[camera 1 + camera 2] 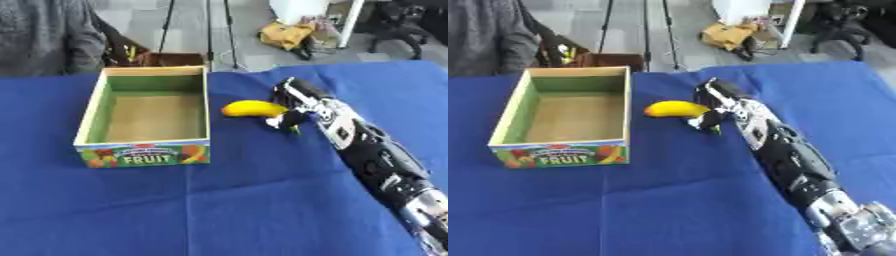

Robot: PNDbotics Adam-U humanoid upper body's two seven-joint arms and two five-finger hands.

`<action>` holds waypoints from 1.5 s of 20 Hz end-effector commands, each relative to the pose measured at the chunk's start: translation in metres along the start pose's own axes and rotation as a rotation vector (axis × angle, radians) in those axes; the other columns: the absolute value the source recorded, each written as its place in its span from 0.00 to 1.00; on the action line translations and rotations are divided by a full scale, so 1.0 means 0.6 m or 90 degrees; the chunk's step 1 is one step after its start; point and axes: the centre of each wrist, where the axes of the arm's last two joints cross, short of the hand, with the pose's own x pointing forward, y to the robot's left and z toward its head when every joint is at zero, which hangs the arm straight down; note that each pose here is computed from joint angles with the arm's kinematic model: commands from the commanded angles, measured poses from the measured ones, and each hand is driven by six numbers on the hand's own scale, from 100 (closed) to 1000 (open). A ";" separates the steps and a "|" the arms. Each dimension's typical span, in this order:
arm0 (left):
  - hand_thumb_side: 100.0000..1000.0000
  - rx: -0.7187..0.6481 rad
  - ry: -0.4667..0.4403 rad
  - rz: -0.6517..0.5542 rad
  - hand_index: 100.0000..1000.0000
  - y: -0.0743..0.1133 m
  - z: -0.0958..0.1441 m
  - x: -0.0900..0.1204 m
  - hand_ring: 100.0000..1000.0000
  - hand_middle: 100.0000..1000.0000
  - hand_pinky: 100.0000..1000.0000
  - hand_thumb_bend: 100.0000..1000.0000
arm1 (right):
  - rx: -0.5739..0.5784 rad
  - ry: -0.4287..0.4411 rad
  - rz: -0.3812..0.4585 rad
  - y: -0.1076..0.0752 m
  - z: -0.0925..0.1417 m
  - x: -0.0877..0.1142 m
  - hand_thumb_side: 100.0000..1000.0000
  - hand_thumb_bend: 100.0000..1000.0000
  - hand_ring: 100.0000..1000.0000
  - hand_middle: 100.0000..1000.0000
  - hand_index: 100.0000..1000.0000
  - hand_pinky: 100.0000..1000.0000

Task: Pick up objects on the table and place them in the box.

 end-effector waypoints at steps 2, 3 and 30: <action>1.00 -0.009 -0.023 -0.005 0.76 0.000 -0.008 0.015 0.62 0.57 0.76 0.31 | -0.047 -0.023 0.004 -0.042 -0.004 0.011 0.17 0.17 0.23 0.28 0.42 0.20; 1.00 -0.009 -0.023 -0.006 0.76 0.000 -0.007 0.015 0.62 0.57 0.76 0.31 | -0.054 -0.029 0.000 -0.048 -0.005 0.014 0.17 0.17 0.23 0.28 0.42 0.20; 1.00 -0.033 -0.047 -0.001 0.76 -0.010 -0.014 0.025 0.63 0.57 0.75 0.33 | 0.004 -0.279 -0.031 -0.062 -0.082 0.226 0.19 0.18 0.24 0.29 0.42 0.21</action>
